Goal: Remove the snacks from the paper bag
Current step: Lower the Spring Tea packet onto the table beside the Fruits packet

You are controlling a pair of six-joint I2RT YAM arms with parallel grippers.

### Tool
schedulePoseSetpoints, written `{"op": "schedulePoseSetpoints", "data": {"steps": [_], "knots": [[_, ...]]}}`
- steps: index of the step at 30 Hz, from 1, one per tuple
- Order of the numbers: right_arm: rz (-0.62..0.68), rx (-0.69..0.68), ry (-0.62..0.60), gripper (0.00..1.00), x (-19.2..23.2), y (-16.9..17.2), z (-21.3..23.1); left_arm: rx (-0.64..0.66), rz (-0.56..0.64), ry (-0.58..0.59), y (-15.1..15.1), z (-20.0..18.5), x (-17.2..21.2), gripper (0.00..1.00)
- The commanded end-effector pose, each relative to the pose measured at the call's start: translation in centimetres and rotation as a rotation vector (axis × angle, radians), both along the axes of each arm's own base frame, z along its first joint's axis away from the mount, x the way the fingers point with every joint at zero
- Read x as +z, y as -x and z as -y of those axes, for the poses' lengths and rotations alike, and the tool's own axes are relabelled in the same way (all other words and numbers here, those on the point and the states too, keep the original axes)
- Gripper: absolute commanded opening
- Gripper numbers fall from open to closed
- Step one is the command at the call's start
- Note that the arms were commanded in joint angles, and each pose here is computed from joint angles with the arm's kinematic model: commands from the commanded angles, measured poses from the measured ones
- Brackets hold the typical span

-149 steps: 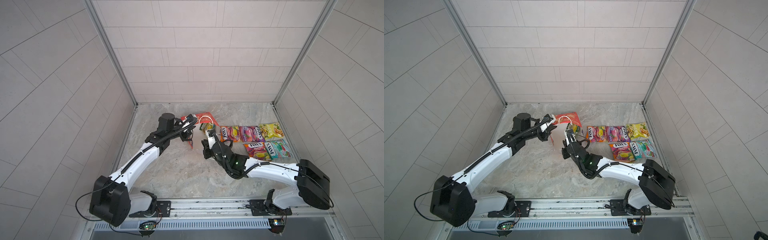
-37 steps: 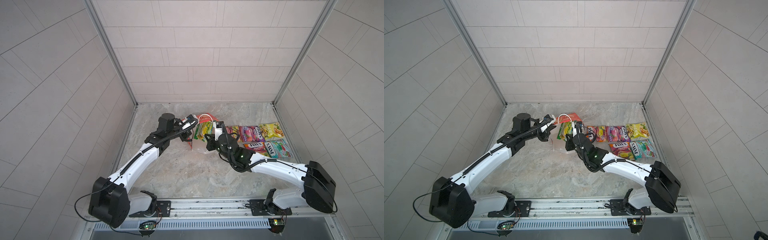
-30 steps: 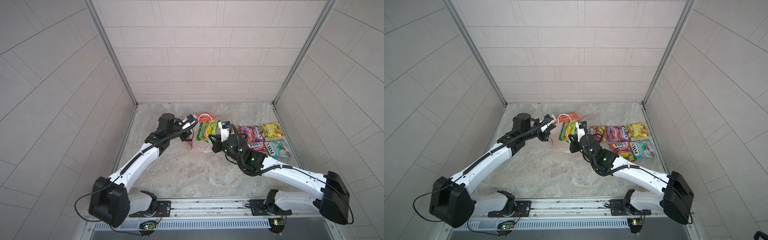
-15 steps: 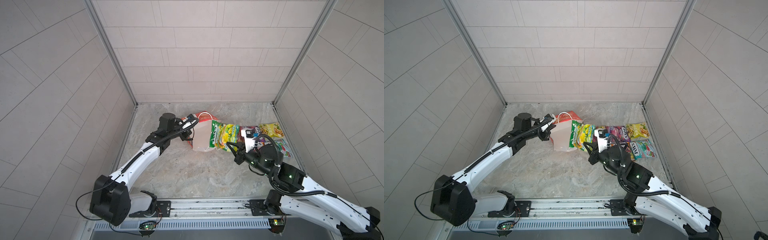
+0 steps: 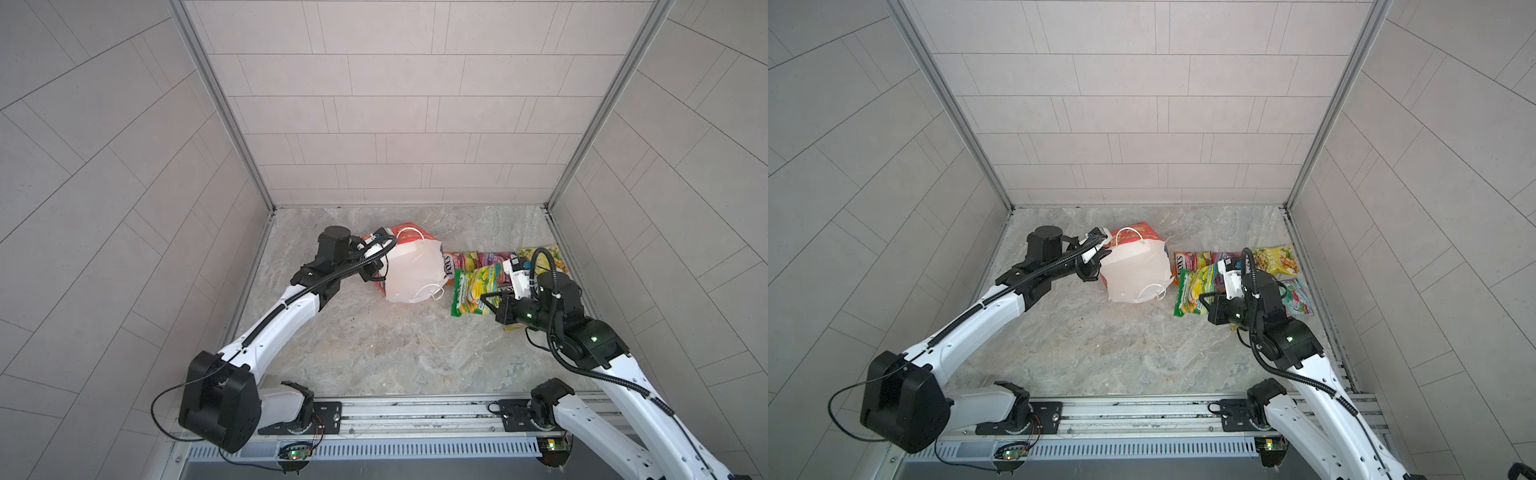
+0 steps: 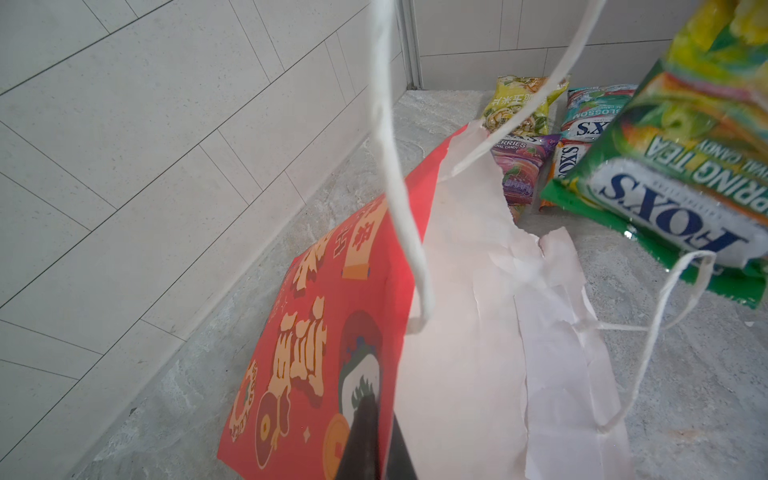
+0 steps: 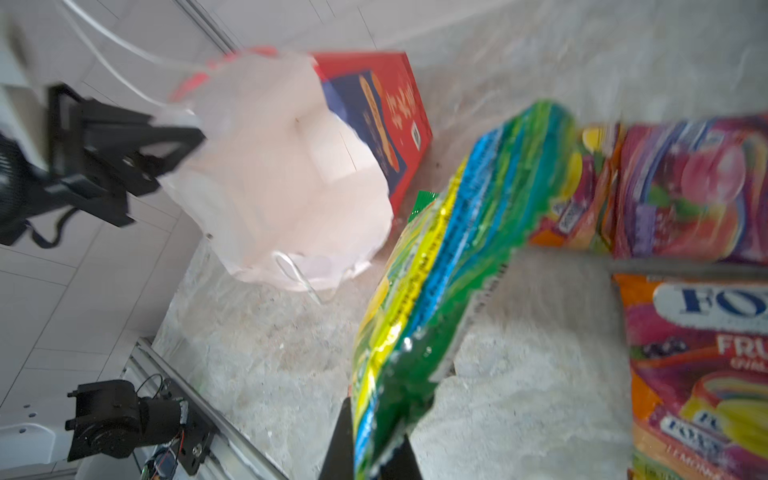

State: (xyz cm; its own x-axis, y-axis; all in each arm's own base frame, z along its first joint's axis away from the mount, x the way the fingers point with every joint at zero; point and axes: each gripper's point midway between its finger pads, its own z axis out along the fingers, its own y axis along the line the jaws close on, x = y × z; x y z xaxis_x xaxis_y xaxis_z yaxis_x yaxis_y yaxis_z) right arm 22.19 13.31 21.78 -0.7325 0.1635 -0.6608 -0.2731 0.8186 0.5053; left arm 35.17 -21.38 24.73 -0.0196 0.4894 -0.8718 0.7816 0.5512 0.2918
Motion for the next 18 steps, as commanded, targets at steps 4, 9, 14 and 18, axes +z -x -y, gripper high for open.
{"op": "schedulePoseSetpoints", "data": {"steps": [4,9,14,18], "knots": [[-0.097,0.053,0.054,0.0,-3.8,1.0,0.2,0.001,0.056,0.024,0.2,-0.1,2.4,0.0],[-0.063,0.038,0.091,0.0,-5.1,-0.6,0.3,-0.008,0.056,0.036,0.4,0.1,2.5,0.0],[-0.068,0.052,0.074,0.0,-6.3,-2.4,-0.6,-0.014,0.057,0.039,0.6,0.1,2.5,0.0],[-0.083,0.05,0.118,0.02,-7.0,-3.2,-0.4,-0.018,0.055,0.04,0.6,0.2,2.6,0.0]]}}
